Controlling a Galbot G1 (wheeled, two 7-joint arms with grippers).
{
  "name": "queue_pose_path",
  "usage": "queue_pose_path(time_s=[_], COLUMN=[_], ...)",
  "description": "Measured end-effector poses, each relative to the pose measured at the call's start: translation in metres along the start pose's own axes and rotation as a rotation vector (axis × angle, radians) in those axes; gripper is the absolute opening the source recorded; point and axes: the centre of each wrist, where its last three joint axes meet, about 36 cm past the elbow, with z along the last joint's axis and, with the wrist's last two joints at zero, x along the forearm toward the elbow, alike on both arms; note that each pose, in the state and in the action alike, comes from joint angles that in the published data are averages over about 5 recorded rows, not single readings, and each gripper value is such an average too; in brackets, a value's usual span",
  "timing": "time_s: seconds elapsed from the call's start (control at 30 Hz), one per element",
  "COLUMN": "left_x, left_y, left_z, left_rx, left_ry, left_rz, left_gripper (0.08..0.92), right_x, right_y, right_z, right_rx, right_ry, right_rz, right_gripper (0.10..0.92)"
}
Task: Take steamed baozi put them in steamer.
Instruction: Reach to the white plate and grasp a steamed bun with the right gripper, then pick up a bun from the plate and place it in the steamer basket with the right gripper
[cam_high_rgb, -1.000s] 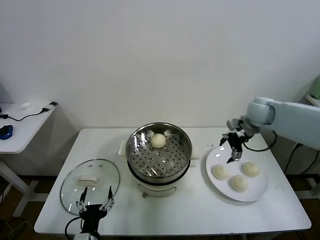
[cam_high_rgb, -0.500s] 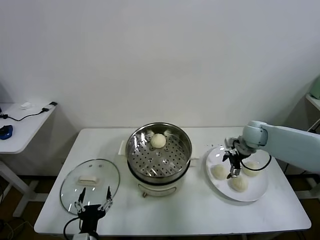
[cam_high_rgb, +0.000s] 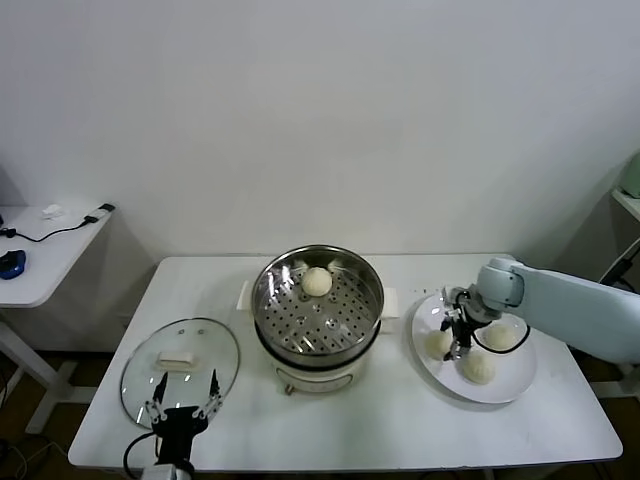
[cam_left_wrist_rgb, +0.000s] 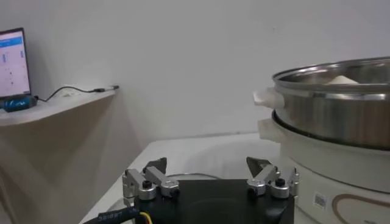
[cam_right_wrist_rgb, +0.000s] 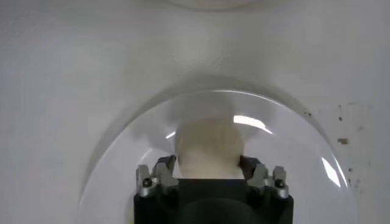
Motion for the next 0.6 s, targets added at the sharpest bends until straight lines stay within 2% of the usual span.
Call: queue_pose_path(time_s=[0.2,0.33,0.47,0.6], left_x=[0.001,0.002,0.002,0.003], left_y=[-0.002,-0.002,-0.003,-0.003], left_z=[-0.002,-0.004,-0.006,-0.007], left_rx=[-0.001,-0.001,0.001,0.000], left_ry=[-0.005,-0.009,-0.013,-0.015], left_rz=[0.003,0.005,0.008,0.011], left_gripper=[0.823,0.823,0.823,0.823], right_x=[0.008,0.028,0.069,0.127], right_y=[0.000,-0.005,-0.019,-0.035], right_z=[0.002,-0.001,-0.015,-0.040], right_rx=[-0.010,0.003,0.041,0.085], right_ry=[-0.017,-0.032,-0.056,-0.086], right_rz=[0.010,0.024,0.048,0.089], right_gripper=[0.603,0.602,0.602,0.602])
